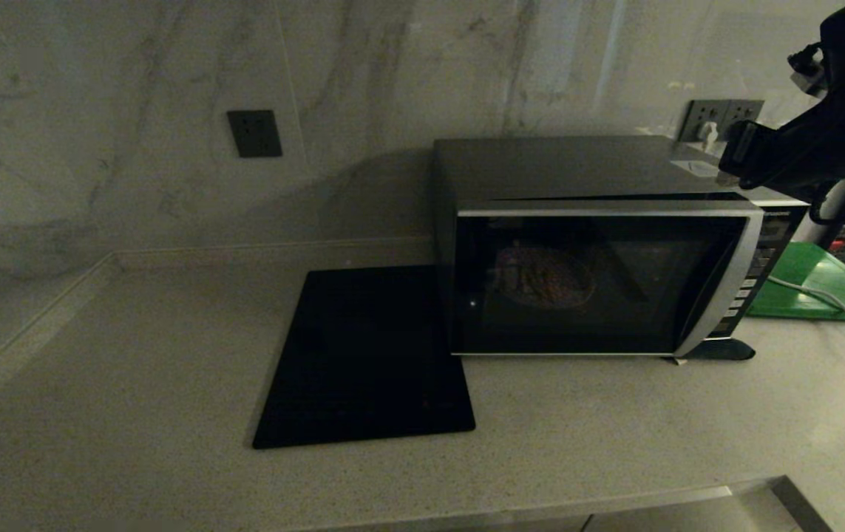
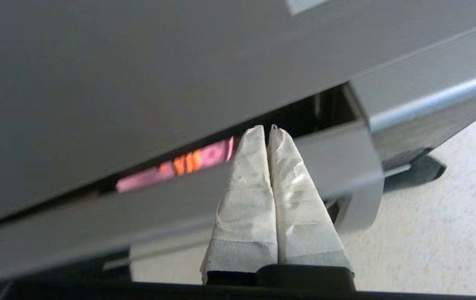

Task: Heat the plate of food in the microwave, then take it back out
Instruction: Open the microwave oven

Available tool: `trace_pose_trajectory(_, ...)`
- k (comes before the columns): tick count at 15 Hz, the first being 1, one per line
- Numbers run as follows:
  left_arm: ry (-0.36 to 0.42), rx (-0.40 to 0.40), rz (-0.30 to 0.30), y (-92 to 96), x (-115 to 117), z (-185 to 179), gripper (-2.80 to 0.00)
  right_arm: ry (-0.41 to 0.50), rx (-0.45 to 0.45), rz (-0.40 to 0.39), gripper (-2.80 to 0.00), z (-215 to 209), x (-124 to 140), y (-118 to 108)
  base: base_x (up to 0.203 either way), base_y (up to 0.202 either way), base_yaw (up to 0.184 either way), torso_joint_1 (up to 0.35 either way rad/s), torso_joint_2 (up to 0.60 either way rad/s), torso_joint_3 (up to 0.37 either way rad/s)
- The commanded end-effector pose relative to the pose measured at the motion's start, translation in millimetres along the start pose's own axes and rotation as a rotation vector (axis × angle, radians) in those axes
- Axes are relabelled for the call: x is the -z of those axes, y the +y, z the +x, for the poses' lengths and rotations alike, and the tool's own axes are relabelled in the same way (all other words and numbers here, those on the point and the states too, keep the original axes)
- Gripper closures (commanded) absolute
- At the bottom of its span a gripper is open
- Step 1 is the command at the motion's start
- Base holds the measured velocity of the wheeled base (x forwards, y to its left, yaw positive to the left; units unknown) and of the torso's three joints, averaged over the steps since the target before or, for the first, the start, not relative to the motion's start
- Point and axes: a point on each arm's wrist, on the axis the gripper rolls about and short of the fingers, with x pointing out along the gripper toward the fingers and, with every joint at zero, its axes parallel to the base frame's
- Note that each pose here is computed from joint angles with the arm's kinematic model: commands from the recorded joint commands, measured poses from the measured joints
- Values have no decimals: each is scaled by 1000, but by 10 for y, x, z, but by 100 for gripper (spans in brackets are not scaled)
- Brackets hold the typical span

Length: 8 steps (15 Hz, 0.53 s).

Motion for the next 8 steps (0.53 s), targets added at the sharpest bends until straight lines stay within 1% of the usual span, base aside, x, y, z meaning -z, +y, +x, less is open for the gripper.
trace_pose_trajectory(1, -1, 0, -1, 0, 0, 0, 0, 11, 12, -4, 0, 98, 32, -7, 0, 0, 0, 0, 0, 0)
trace_pose_trajectory(5, -1, -1, -1, 0, 0, 0, 0, -15, 67, -12, 0, 242, 54, -19, 0, 0, 0, 0, 0, 0)
trace_pose_trajectory(8, -1, -1, -1, 0, 0, 0, 0, -11, 90, -16, 0, 291, 77, -27, 0, 0, 0, 0, 0, 0)
